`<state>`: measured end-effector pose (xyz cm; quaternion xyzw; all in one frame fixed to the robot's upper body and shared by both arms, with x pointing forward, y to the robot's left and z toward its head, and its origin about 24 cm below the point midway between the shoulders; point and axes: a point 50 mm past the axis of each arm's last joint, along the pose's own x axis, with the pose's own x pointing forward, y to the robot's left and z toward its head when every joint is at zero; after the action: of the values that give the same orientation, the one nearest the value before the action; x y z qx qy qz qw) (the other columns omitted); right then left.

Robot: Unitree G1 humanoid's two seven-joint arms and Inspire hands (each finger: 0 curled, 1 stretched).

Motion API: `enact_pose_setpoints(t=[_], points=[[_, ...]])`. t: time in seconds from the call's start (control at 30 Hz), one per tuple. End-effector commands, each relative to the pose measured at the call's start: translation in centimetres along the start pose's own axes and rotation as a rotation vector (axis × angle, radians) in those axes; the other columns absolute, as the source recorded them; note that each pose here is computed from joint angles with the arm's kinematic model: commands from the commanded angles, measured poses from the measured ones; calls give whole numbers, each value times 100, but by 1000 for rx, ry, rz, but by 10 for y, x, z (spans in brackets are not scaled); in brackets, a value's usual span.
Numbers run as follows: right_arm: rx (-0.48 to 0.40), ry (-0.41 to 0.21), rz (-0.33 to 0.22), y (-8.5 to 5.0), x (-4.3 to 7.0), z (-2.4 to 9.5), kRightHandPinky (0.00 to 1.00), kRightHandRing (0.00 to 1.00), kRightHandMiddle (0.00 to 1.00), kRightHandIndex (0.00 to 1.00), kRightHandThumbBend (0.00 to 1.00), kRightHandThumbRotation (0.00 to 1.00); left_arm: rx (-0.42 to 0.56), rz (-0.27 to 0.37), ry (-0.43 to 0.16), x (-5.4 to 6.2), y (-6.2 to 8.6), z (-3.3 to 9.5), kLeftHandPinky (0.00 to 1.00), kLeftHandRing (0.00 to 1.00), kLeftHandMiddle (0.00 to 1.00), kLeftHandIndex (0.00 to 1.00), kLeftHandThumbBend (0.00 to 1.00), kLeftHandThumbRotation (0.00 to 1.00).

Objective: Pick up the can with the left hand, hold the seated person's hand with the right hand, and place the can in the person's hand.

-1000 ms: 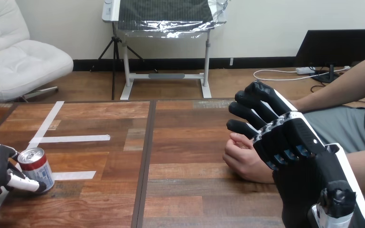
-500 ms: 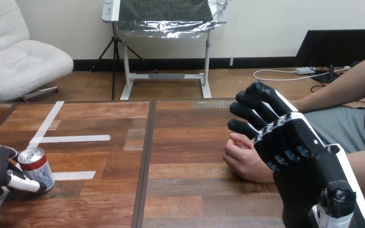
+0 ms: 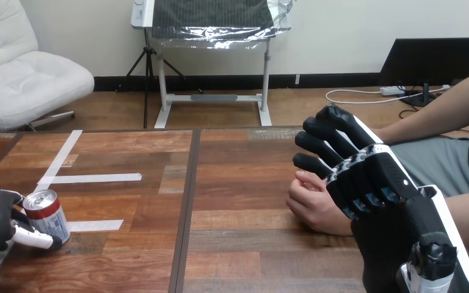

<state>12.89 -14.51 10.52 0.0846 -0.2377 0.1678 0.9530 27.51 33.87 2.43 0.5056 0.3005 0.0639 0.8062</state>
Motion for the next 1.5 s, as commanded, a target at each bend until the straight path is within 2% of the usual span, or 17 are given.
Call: enact_pose_setpoints(t=[0.0, 0.83, 1.47], points=[[-21, -90, 18, 1, 8, 13, 84, 87, 88, 88, 96, 86, -18, 53, -59, 4, 18, 22, 53, 63, 68, 69, 81, 10], [-15, -89, 14, 2, 8, 13, 84, 87, 88, 87, 96, 86, -32, 44, -67, 3, 20, 25, 59, 67, 72, 72, 83, 15], [-14, -91, 16, 2, 8, 13, 85, 88, 88, 88, 97, 87, -41, 50, -75, 4, 19, 22, 61, 68, 73, 74, 84, 17]])
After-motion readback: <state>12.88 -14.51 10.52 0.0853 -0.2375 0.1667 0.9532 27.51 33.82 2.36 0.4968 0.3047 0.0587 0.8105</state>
